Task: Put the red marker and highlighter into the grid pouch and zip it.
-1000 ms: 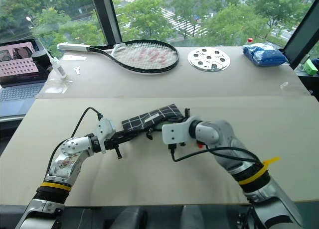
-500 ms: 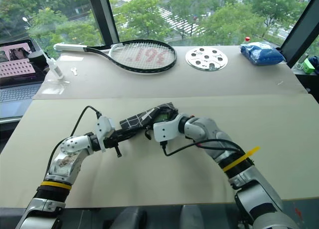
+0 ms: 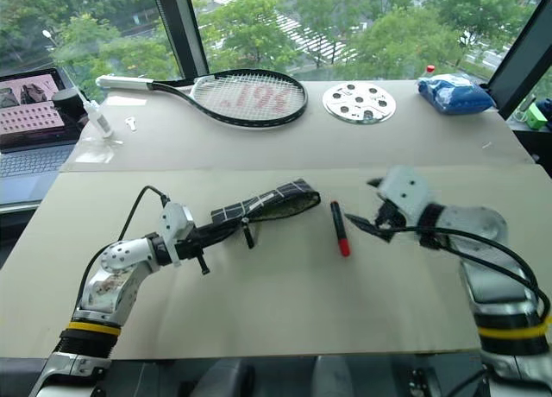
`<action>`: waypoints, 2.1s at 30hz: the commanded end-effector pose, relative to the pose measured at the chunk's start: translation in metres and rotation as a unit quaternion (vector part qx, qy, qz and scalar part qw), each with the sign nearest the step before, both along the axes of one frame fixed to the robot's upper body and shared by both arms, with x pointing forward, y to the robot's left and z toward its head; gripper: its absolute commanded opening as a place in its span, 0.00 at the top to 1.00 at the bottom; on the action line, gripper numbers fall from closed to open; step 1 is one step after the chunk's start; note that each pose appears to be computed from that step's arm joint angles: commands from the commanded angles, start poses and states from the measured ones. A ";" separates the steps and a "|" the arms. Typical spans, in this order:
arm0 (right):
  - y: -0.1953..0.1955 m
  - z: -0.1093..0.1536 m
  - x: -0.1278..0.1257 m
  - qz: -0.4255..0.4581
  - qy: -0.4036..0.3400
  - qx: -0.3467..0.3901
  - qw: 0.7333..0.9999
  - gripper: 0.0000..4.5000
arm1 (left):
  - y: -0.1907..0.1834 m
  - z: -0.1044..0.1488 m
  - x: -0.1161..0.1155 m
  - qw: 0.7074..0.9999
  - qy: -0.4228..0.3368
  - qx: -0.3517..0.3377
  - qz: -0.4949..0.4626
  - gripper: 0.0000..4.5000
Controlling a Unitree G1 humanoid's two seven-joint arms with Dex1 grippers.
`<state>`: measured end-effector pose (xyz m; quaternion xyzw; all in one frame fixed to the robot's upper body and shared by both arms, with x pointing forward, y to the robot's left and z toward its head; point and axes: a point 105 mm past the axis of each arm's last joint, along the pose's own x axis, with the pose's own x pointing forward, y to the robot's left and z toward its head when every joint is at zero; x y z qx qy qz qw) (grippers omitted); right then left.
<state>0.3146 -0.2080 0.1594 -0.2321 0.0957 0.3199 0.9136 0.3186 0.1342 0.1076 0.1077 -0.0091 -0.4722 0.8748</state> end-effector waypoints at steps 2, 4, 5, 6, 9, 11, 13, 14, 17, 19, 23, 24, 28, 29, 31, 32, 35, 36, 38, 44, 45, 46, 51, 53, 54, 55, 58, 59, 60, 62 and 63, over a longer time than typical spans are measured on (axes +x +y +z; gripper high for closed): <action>0.010 -0.005 -0.007 -0.086 0.046 0.074 0.993 0.03 | 0.000 0.014 0.004 1.000 -0.021 -0.013 -0.001 1.00; 0.023 -0.011 -0.010 -0.107 0.076 0.107 0.986 0.03 | 0.000 0.014 0.005 1.000 -0.021 -0.014 -0.001 1.00; 0.028 -0.011 -0.010 -0.117 0.083 0.122 0.982 0.03 | -0.001 0.014 0.005 1.000 -0.021 -0.015 -0.001 1.00; 0.030 -0.010 -0.009 -0.124 0.087 0.129 0.980 0.03 | -0.001 0.014 0.005 1.000 -0.021 -0.015 -0.001 1.00; 0.033 -0.015 -0.004 -0.159 0.106 0.133 0.972 0.03 | -0.003 0.014 0.004 1.000 -0.021 -0.016 -0.003 1.00; 0.034 -0.021 -0.002 -0.177 0.116 0.125 0.969 0.03 | -0.004 0.014 0.005 1.000 -0.022 -0.017 -0.003 1.00; 0.034 -0.031 0.000 -0.195 0.126 0.109 0.967 0.03 | -0.004 0.014 0.005 1.000 -0.023 -0.018 -0.003 1.00; 0.035 -0.037 0.000 -0.202 0.133 0.098 0.965 0.03 | -0.004 0.014 0.005 1.000 -0.023 -0.018 -0.002 1.00; 0.037 -0.053 -0.001 -0.217 0.153 0.085 0.960 0.03 | -0.004 0.014 0.005 1.000 -0.023 -0.019 0.000 1.00; 0.038 -0.061 0.000 -0.225 0.163 0.083 0.957 0.03 | -0.003 0.013 0.004 1.000 -0.023 -0.019 0.001 1.00; 0.031 -0.075 0.005 -0.255 0.158 0.064 0.952 0.20 | -0.003 0.013 0.004 1.000 -0.023 -0.019 0.003 1.00; 0.029 -0.075 0.005 -0.257 0.154 0.055 0.953 0.27 | -0.003 0.013 0.004 1.000 -0.023 -0.020 0.003 1.00; 0.020 -0.070 0.008 -0.261 0.139 0.058 0.953 0.57 | -0.003 0.013 0.004 1.000 -0.024 -0.019 0.005 1.00; 0.017 -0.066 0.009 -0.260 0.133 0.058 0.955 0.65 | -0.003 0.013 0.004 1.000 -0.024 -0.019 0.005 1.00; 0.013 -0.060 0.011 -0.262 0.122 0.058 0.956 0.79 | -0.003 0.013 0.003 1.000 -0.024 -0.019 0.005 1.00; 0.010 -0.057 0.013 -0.264 0.117 0.060 0.956 0.87 | -0.003 0.012 0.003 1.000 -0.023 -0.019 0.004 1.00; 0.004 -0.044 0.018 -0.260 0.101 0.067 0.958 0.88 | -0.004 0.011 0.003 1.000 -0.022 -0.019 0.003 1.00; 0.004 -0.036 0.018 -0.236 0.087 0.054 0.966 0.88 | -0.005 0.011 0.004 1.000 -0.022 -0.020 0.002 1.00; 0.000 -0.008 0.021 -0.204 0.038 0.053 0.977 0.88 | -0.006 0.010 0.004 1.000 -0.021 -0.019 -0.001 1.00; 0.023 0.055 -0.008 0.008 -0.097 -0.057 0.994 0.88 | -0.007 0.010 0.005 1.000 -0.019 -0.018 -0.007 1.00; 0.030 0.052 -0.020 0.058 -0.093 -0.090 0.990 0.88 | -0.008 0.010 0.006 1.000 -0.019 -0.017 -0.007 1.00; 0.034 0.048 -0.030 0.097 -0.085 -0.119 0.984 0.88 | -0.008 0.010 0.006 1.000 -0.019 -0.017 -0.008 1.00; 0.030 0.046 -0.031 0.135 -0.101 -0.225 0.960 0.88 | -0.009 0.010 0.007 1.000 -0.020 -0.017 -0.011 1.00; 0.036 0.049 -0.031 0.147 -0.111 -0.230 0.956 0.88 | -0.008 0.009 0.007 1.000 -0.020 -0.017 -0.012 1.00; 0.040 0.050 -0.029 0.151 -0.118 -0.231 0.954 0.88 | -0.008 0.009 0.007 1.000 -0.020 -0.017 -0.012 1.00; 0.043 0.051 -0.028 0.154 -0.126 -0.234 0.952 0.88 | -0.008 0.009 0.007 1.000 -0.020 -0.016 -0.012 1.00; 0.052 0.049 -0.021 0.160 -0.142 -0.248 0.945 0.88 | -0.008 0.009 0.006 1.000 -0.021 -0.016 -0.012 1.00; 0.055 0.047 -0.020 0.164 -0.145 -0.253 0.942 0.88 | -0.008 0.009 0.006 1.000 -0.021 -0.015 -0.013 1.00; 0.059 0.043 -0.020 0.173 -0.146 -0.260 0.939 0.88 | -0.008 0.009 0.005 1.000 -0.021 -0.015 -0.013 1.00; 0.063 0.039 -0.020 0.183 -0.148 -0.268 0.934 0.88 | -0.008 0.009 0.004 1.000 -0.022 -0.015 -0.014 1.00; 0.064 0.038 -0.020 0.187 -0.148 -0.272 0.932 0.88 | -0.008 0.010 0.004 1.000 -0.023 -0.015 -0.013 1.00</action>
